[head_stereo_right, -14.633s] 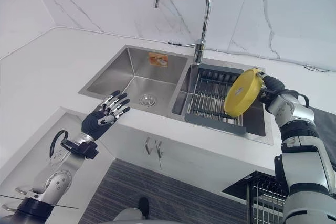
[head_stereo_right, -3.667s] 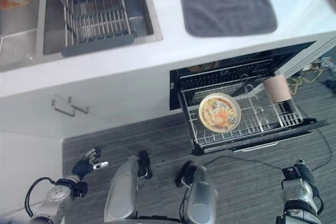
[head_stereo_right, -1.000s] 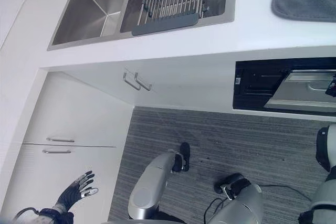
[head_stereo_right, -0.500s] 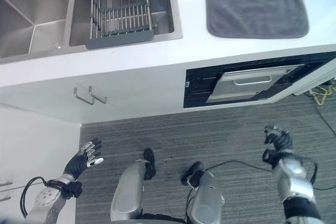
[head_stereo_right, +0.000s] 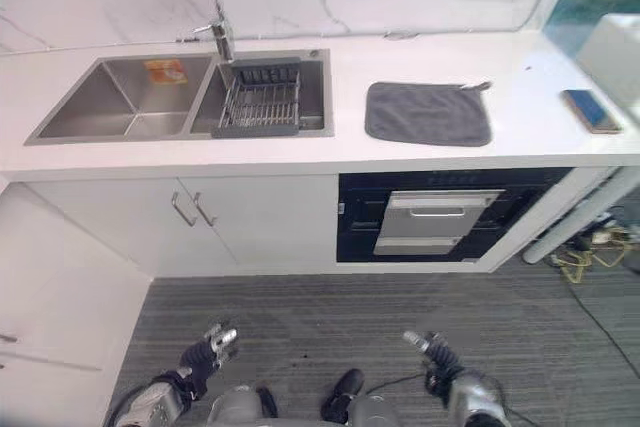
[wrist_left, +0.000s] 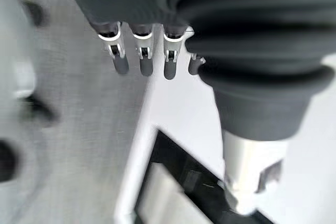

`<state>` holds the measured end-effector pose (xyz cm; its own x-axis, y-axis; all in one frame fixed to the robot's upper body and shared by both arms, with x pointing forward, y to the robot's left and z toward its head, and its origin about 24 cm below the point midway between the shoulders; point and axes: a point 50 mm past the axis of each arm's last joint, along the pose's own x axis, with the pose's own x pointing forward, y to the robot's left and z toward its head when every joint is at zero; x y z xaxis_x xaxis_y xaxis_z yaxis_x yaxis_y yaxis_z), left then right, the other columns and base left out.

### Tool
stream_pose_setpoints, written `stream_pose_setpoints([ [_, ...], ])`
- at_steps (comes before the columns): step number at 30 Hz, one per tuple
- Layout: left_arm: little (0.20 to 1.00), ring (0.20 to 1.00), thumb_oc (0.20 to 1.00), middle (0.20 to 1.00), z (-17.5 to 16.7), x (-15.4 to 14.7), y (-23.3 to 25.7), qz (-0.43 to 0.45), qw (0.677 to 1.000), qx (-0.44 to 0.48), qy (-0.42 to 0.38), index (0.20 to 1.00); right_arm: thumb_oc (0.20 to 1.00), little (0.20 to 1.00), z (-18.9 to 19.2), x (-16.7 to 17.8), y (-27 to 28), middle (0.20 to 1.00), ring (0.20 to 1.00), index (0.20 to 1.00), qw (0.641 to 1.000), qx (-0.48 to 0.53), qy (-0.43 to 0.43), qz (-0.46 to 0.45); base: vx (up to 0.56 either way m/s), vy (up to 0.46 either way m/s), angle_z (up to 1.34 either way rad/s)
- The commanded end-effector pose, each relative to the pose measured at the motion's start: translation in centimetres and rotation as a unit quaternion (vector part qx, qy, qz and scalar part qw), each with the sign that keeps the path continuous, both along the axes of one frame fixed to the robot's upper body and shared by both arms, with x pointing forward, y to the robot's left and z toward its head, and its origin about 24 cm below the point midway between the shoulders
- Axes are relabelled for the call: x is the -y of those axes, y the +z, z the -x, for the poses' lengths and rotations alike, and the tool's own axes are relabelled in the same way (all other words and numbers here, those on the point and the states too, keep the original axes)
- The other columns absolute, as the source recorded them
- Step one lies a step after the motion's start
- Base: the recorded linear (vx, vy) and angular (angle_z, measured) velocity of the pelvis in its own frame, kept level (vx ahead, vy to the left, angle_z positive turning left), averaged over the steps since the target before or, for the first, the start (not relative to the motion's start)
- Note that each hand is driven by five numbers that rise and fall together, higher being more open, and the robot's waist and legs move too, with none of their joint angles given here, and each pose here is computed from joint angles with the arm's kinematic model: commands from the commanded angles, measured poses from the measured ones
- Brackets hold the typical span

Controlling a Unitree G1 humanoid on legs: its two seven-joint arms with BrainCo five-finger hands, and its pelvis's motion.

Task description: Place the dishes in the dishwasher.

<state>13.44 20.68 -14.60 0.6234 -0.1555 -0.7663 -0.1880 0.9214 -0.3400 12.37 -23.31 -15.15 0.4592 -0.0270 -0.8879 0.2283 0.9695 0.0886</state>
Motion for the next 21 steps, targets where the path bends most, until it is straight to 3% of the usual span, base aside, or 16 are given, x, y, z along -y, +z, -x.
stream_pose_setpoints([
  [1,1.000,1.000,1.000,1.000,-1.5,-1.2,0.8,-0.045,0.998,0.019,-0.034,1.000,1.000,1.000,-0.7,2.7,1.2,1.000,1.000,1.000,0.999,0.038,0.006,0.023,0.06,-0.006,0.45],
  [4,1.000,1.000,1.000,1.000,-2.0,-1.1,0.6,-0.056,0.998,0.000,-0.028,1.000,1.000,1.000,1.7,1.7,0.0,1.000,1.000,1.000,1.000,-0.009,0.010,0.016,-0.02,-0.092,1.13],
  [9,1.000,1.000,1.000,1.000,-0.4,-1.8,0.1,-0.058,0.998,-0.020,0.000,1.000,1.000,1.000,2.7,1.7,-0.4,1.000,1.000,1.000,0.999,-0.052,0.004,0.009,0.00,-0.161,0.02],
  [21,1.000,1.000,1.000,1.000,1.3,-2.3,-0.4,-0.049,0.997,-0.037,0.055,1.000,1.000,1.000,2.7,1.0,-0.6,1.000,1.000,1.000,0.999,-0.053,0.004,-0.003,0.02,-0.057,0.08],
])
